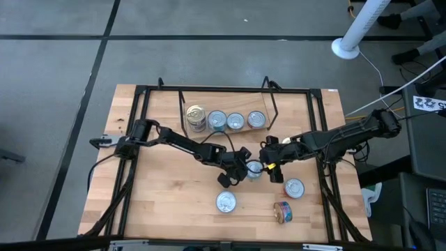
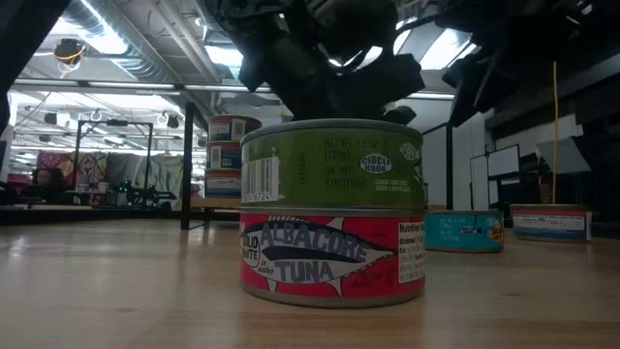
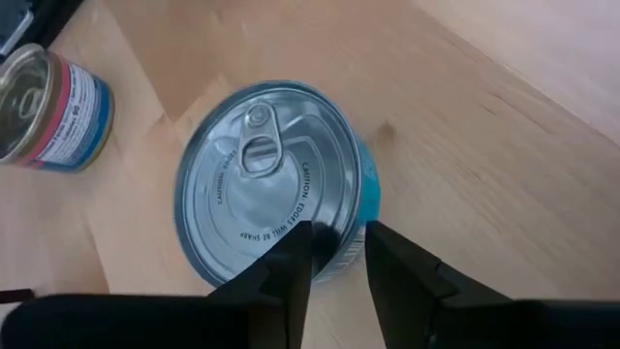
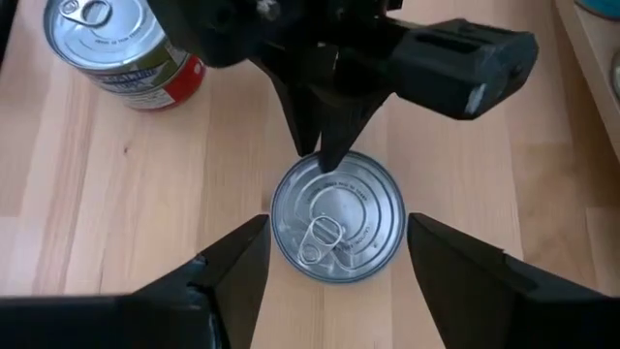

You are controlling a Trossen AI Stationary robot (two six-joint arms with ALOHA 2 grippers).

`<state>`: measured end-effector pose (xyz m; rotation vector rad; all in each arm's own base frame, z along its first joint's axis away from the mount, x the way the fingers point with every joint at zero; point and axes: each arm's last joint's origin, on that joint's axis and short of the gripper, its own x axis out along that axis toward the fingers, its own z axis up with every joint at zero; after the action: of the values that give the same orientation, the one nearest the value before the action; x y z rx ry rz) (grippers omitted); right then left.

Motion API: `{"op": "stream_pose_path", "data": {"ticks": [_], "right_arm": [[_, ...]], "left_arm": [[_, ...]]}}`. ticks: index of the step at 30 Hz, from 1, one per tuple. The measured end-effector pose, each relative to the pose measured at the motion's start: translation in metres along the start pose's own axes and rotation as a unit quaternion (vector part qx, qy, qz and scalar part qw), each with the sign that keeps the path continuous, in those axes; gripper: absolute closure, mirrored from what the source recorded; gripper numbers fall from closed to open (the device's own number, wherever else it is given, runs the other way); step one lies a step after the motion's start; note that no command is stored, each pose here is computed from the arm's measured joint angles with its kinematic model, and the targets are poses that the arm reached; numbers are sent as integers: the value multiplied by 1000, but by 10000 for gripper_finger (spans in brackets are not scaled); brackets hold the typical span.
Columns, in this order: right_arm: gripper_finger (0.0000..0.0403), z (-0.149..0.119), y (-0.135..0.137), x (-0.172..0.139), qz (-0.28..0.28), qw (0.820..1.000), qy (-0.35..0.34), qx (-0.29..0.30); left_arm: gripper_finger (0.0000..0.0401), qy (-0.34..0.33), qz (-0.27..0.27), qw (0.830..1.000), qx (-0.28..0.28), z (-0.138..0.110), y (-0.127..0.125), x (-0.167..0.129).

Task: Stack canned seafood by type on shelf
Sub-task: Stack the yellow blue tuna can on top of the other yellow blue tuna cans on the shelf

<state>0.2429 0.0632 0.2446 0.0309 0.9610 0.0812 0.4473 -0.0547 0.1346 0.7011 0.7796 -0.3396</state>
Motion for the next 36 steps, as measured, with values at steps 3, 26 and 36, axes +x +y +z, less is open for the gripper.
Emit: {"op": "stream_pose_path", "data": {"ticks": [3, 26, 36], "right_arm": [[159, 0, 0, 0, 0, 1000, 0, 0], [159, -7, -1, 1, 6, 999, 38, -5], [159, -17, 23, 23, -66, 987, 63, -135]], "left_arm": [[312, -3, 2, 1000, 1, -1, 0, 3], [399, 6, 13, 996, -86, 2, 2, 4], [401, 7, 9, 983, -183, 7, 7, 2]]}}
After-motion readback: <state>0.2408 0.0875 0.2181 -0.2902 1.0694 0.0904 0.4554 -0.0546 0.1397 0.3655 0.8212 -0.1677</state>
